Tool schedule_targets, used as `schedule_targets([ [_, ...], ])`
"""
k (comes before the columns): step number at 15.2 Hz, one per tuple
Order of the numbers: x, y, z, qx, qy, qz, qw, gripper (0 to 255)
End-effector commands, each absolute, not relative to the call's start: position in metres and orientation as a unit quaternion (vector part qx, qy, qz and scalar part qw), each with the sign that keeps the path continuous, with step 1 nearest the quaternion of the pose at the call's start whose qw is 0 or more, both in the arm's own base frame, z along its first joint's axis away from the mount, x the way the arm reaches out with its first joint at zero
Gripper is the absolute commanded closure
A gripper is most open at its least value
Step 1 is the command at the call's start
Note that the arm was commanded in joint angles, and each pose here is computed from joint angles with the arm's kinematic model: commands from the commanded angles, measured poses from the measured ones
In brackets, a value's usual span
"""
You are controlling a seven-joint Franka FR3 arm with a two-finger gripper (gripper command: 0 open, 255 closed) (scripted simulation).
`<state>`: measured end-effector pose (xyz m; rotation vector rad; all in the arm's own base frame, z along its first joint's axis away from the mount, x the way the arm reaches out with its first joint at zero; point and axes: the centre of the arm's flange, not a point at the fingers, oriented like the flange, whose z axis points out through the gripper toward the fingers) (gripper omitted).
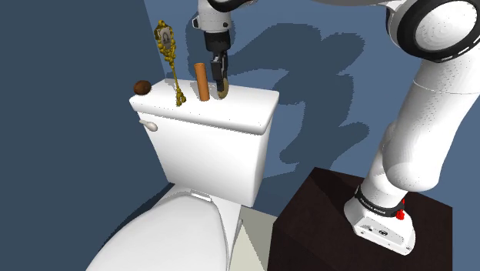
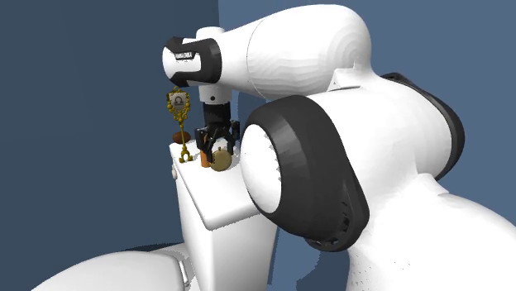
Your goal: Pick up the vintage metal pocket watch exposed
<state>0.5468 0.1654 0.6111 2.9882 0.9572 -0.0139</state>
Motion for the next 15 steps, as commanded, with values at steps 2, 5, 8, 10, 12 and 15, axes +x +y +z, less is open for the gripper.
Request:
schedule_targets([
  [2,0.547,0.166,0.615,0.952,0.305,-0.006,0.002,255],
  [5,0.547,0.166,0.631,0.952,0.305,-0.006,0.002,255],
  [8,0.547,0.166,0.647,0.952,0.305,-0.006,0.002,255],
  [10,0.547,0.166,0.657,0.952,0.305,-0.006,0.002,255],
  [12,0.547,0.166,0.668,0.952,0.305,-0.006,0.002,255],
  [15,0.547,0.166,0.684,0.952,0.305,-0.006,0.002,255],
])
